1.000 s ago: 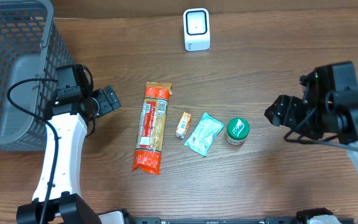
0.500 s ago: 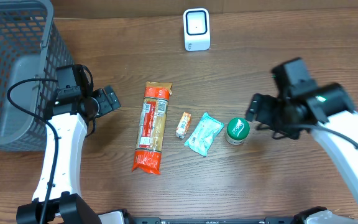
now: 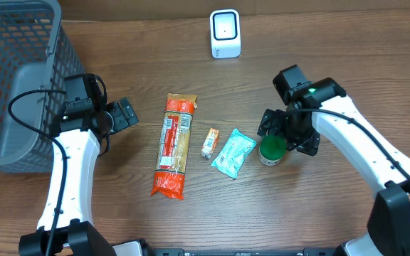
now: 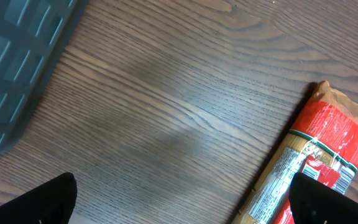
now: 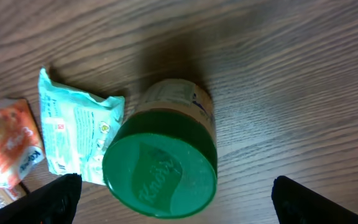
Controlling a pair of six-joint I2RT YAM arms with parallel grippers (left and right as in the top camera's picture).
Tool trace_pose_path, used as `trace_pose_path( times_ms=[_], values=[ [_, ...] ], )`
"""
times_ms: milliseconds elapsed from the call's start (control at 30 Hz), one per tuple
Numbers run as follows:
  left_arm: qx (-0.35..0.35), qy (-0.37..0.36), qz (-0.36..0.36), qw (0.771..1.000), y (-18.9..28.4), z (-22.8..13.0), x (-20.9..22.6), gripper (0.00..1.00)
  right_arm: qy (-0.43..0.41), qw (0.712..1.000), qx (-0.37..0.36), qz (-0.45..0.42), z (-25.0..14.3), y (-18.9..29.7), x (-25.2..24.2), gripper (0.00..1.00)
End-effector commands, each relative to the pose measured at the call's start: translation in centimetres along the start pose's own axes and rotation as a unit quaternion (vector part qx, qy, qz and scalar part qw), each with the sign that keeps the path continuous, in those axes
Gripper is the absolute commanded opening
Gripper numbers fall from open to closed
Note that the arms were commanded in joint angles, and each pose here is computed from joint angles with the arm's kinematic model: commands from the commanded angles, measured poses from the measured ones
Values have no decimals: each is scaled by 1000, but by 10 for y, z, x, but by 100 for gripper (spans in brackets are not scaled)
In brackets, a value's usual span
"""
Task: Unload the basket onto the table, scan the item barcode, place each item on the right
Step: 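Move the right gripper over the green-lidded jar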
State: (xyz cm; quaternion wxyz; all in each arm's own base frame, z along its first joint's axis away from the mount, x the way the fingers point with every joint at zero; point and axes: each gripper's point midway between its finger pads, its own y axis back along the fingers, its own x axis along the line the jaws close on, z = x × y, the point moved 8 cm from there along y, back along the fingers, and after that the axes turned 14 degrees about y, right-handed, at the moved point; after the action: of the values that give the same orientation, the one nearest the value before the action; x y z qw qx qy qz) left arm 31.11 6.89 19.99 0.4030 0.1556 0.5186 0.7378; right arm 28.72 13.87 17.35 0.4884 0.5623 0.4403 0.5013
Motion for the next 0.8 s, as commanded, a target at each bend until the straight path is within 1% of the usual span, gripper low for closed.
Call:
trace_pose_path(
  times_ms=[0,267,767],
  values=[
    [-12,-8,-2,1000,6,3,-1,100,-3,1000,7,2,1,-5,4,100],
    [-12,-8,-2,1000,6,3,-1,100,-15,1000,10,1,3,-11,5,100],
    [-12,-8,-2,1000,6,3,-1,100,5,1000,-4,-20,-3,-20,21,100]
  ],
)
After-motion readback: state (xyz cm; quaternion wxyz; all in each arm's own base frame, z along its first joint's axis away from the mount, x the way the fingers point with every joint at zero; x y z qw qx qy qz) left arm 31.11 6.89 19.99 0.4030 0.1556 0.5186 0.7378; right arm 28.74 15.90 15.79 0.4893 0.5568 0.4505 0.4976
